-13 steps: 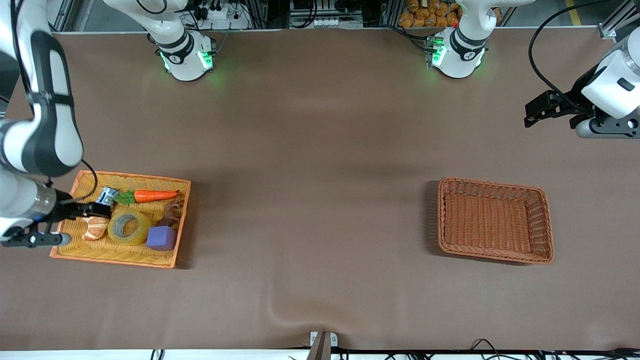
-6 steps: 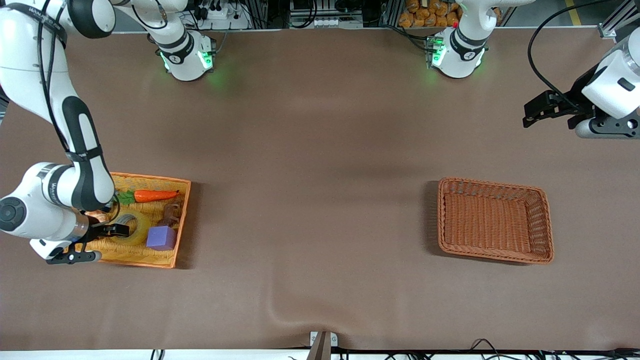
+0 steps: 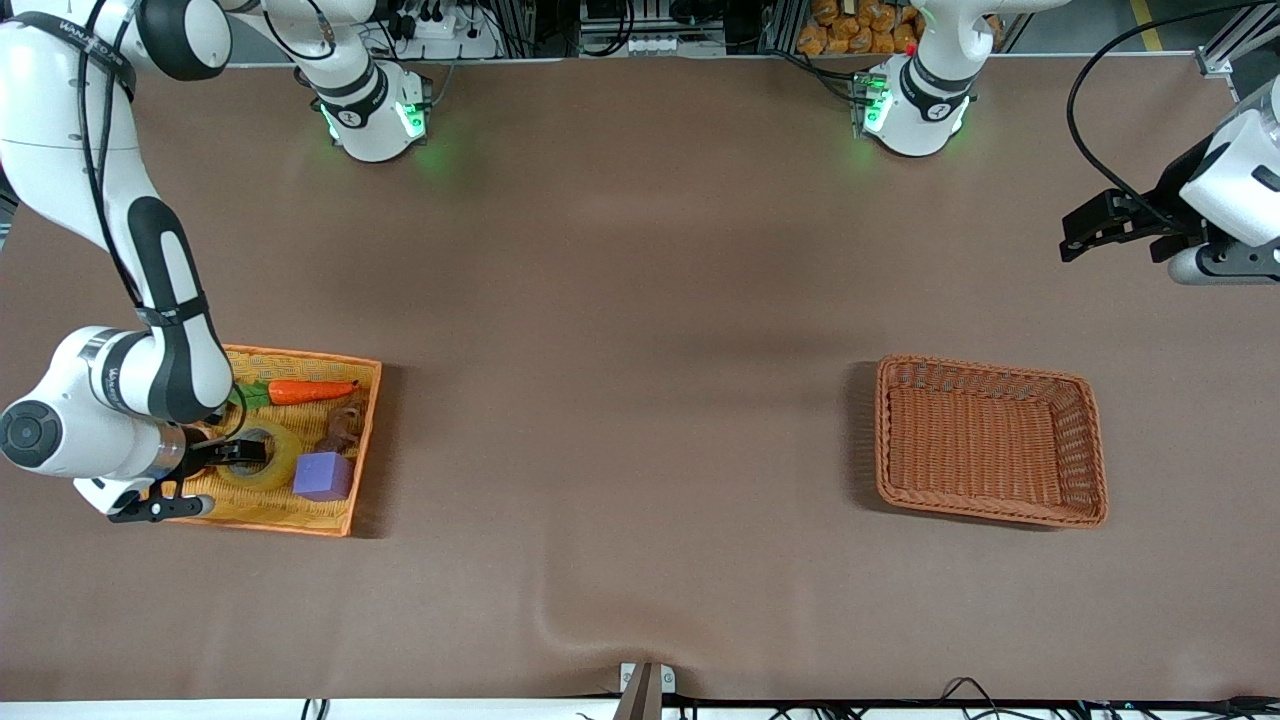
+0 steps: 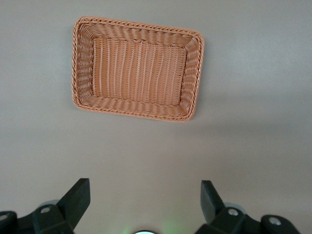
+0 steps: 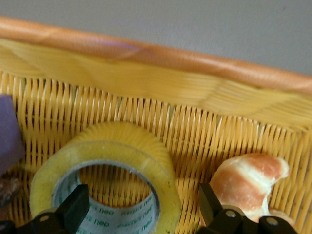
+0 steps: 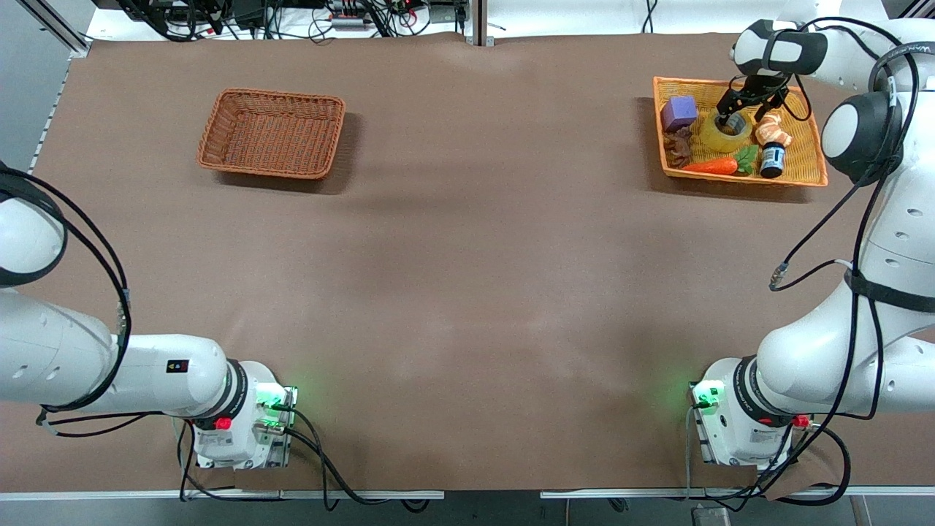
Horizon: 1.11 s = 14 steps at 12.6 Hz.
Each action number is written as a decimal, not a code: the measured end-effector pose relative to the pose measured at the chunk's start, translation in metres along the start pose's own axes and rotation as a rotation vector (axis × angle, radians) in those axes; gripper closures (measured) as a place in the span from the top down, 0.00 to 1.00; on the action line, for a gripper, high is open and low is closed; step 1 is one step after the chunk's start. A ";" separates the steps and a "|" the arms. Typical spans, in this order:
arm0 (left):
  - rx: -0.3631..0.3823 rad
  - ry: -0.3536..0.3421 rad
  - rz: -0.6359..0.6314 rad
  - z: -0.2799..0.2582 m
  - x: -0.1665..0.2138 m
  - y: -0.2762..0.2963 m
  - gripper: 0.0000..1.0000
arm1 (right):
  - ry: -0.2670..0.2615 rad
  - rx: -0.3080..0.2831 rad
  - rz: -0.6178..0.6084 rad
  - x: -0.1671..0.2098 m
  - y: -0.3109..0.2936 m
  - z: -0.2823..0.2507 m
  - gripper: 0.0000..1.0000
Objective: Transfer tape with both arms
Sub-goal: 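Close the right gripper on the tape roll's rim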
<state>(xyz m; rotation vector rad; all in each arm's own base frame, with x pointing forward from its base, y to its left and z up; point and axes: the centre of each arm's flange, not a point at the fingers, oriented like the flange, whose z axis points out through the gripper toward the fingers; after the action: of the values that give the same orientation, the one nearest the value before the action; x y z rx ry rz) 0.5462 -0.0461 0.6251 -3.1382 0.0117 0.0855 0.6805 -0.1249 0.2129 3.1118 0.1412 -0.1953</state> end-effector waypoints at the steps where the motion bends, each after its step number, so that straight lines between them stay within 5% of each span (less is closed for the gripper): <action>1: 0.030 0.004 0.004 0.000 0.000 -0.003 1.00 | -0.006 0.002 0.000 0.000 0.001 -0.001 1.00; 7: 0.062 0.049 0.006 -0.009 0.004 -0.007 1.00 | -0.034 0.012 -0.040 -0.006 0.009 -0.005 1.00; 14: 0.061 0.055 0.006 -0.011 0.004 -0.007 1.00 | -0.035 0.014 -0.041 -0.006 0.010 -0.005 0.22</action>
<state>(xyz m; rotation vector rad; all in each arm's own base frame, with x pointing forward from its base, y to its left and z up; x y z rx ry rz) 0.5510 -0.0389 0.6359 -3.0782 0.0229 -0.0013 0.6761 -0.1355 0.2184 3.1192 0.2042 -0.2526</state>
